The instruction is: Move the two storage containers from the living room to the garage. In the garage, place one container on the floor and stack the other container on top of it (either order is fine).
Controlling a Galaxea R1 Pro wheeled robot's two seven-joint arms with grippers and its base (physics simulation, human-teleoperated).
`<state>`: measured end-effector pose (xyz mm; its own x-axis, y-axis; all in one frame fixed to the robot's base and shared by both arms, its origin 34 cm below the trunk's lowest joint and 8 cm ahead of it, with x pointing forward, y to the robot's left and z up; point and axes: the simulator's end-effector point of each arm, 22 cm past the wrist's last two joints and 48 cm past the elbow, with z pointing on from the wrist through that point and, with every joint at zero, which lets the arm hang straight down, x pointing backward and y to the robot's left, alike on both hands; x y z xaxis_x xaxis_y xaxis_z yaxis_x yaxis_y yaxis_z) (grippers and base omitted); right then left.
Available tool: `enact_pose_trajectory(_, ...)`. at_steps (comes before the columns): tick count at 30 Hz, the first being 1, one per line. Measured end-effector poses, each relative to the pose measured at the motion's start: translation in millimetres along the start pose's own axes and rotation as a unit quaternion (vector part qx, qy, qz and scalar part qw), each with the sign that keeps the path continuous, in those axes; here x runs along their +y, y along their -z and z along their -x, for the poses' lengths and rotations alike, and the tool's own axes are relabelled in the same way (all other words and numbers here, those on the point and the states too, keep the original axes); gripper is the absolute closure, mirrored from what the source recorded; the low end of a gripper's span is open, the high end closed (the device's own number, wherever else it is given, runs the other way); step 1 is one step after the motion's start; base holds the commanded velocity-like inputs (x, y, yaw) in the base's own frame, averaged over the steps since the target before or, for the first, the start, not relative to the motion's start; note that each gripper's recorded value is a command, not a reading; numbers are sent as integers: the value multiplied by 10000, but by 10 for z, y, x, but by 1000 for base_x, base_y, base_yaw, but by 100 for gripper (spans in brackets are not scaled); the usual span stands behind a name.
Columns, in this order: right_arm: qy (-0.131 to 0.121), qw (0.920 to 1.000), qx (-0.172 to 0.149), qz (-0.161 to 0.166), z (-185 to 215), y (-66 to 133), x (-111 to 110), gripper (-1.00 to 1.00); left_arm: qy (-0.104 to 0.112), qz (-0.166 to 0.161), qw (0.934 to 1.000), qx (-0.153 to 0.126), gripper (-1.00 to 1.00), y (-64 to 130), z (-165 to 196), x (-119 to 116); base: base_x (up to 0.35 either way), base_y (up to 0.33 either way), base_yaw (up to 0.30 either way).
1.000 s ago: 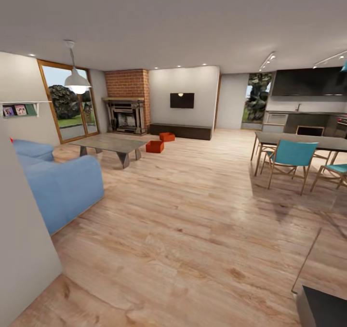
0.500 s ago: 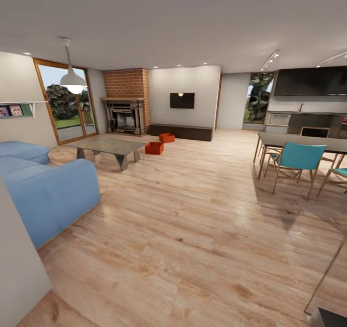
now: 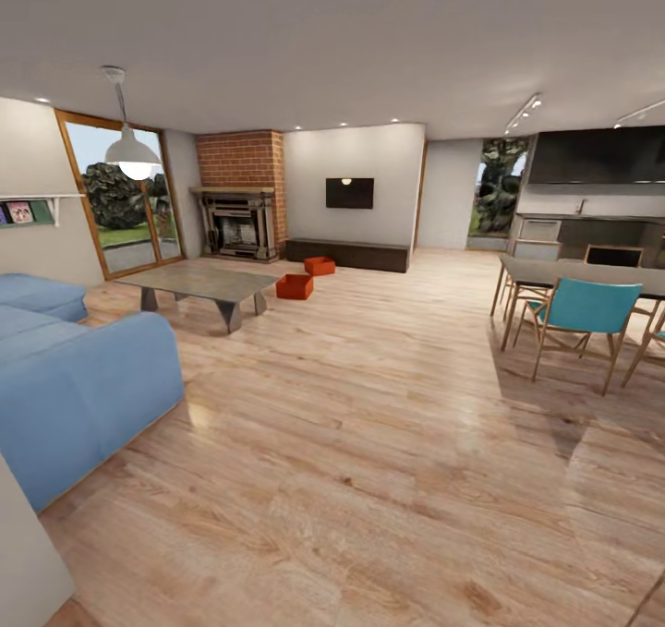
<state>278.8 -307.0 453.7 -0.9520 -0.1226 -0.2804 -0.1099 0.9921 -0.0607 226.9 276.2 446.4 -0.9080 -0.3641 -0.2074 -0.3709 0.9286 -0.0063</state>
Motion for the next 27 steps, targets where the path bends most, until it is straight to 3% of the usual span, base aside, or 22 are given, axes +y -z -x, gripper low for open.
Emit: enact_pose_trajectory(27, -7, 10000, -20, 1, 9, 0, 3, -100, -7, -3, 10000, -27, -100, 0, 26, -6, 326, 0, -6)
